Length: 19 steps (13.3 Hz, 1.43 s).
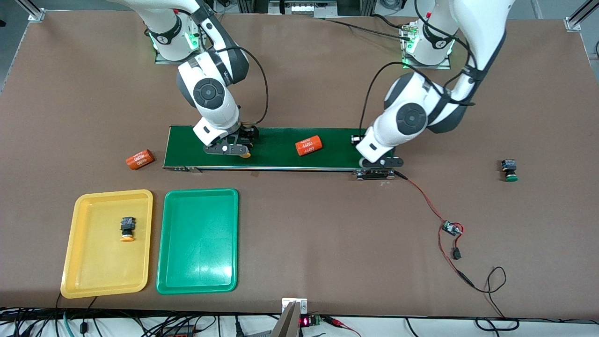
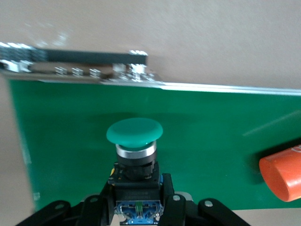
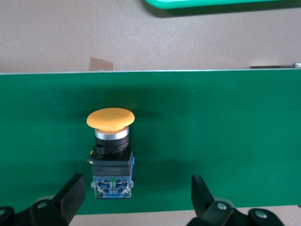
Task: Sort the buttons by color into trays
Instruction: 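Place the yellow button in the yellow tray while the left gripper carries green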
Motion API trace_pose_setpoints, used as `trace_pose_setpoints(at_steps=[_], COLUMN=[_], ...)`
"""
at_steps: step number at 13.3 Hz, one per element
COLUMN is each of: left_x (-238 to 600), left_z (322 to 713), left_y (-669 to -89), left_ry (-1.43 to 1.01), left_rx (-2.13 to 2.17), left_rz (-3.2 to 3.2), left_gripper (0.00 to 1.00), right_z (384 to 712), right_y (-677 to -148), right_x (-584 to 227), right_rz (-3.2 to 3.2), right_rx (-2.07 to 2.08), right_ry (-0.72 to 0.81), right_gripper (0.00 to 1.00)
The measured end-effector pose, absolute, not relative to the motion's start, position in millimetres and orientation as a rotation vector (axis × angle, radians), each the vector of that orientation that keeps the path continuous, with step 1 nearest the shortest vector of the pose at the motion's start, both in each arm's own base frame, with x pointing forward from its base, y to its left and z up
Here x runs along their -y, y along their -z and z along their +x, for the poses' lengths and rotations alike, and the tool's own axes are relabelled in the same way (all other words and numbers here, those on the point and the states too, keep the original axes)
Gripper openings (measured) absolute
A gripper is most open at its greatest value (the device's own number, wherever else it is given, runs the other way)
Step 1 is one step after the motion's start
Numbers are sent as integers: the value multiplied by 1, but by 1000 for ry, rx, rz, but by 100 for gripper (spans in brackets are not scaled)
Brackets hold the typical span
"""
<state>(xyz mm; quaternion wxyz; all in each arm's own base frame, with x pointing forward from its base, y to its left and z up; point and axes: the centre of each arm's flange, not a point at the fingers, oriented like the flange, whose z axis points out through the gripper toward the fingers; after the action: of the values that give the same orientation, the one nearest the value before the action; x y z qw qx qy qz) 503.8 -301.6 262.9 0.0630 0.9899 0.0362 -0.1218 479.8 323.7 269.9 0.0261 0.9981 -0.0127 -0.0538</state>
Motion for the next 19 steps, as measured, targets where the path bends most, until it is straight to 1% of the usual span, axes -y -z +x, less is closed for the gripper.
trace_pose_setpoints(at_steps=[2, 3, 5, 6, 7, 8, 9, 10, 11, 13, 14, 16, 17, 19], left_x=[310, 310, 310, 310, 308, 303, 294, 278, 255, 191, 155, 91, 63, 8], left_z=[491, 489, 490, 493, 496, 498, 502, 507, 514, 535, 545, 559, 563, 566], left_y=[-250, -248, -250, -257, -269, -285, -306, -327, -344, -354, -350, -335, -327, -312], left_ry=[367, 368, 357, 336, 320, 323, 337, 361, 389, 416, 416, 441, 465, 515], left_rx=[-95, -93, -94, -96, -97, -99, -112, -144, -199, -336, -354, -298, -259, -167], left_rz=[2986, 2986, 2984, 2983, 2988, 3003, 3025, 3049, 3069, 3108, 3141, 3180, 3181, 3166], left_gripper=[41, 45, 63, 74, 85, 93, 100, 100, 100, 100, 100, 100, 100, 100], right_z=[476, 475, 472, 471, 471, 471, 472, 475, 478, 481, 482, 487, 495, 525], right_y=[-268, -267, -261, -255, -249, -243, -239, -238, -238, -238, -239, -244, -250, -270], right_x=[-327, -329, -334, -335, -335, -335, -333, -329, -325, -320, -319, -316, -313, -294], right_rz=[3084, 3085, 3088, 3091, 3091, 3089, 3087, 3085, 3085, 3086, 3087, 3095, 3105, 3133], right_rx=[25, 18, 4, 0, 0, 1, 7, 18, 30, 44, 48, 62, 81, 139], right_ry=[170, 169, 165, 160, 162, 166, 170, 172, 172, 171, 170, 149, 126, 55], right_gripper=[100, 100, 100, 100, 100, 100, 91, 77, 67, 45, 41, 41, 41, 41])
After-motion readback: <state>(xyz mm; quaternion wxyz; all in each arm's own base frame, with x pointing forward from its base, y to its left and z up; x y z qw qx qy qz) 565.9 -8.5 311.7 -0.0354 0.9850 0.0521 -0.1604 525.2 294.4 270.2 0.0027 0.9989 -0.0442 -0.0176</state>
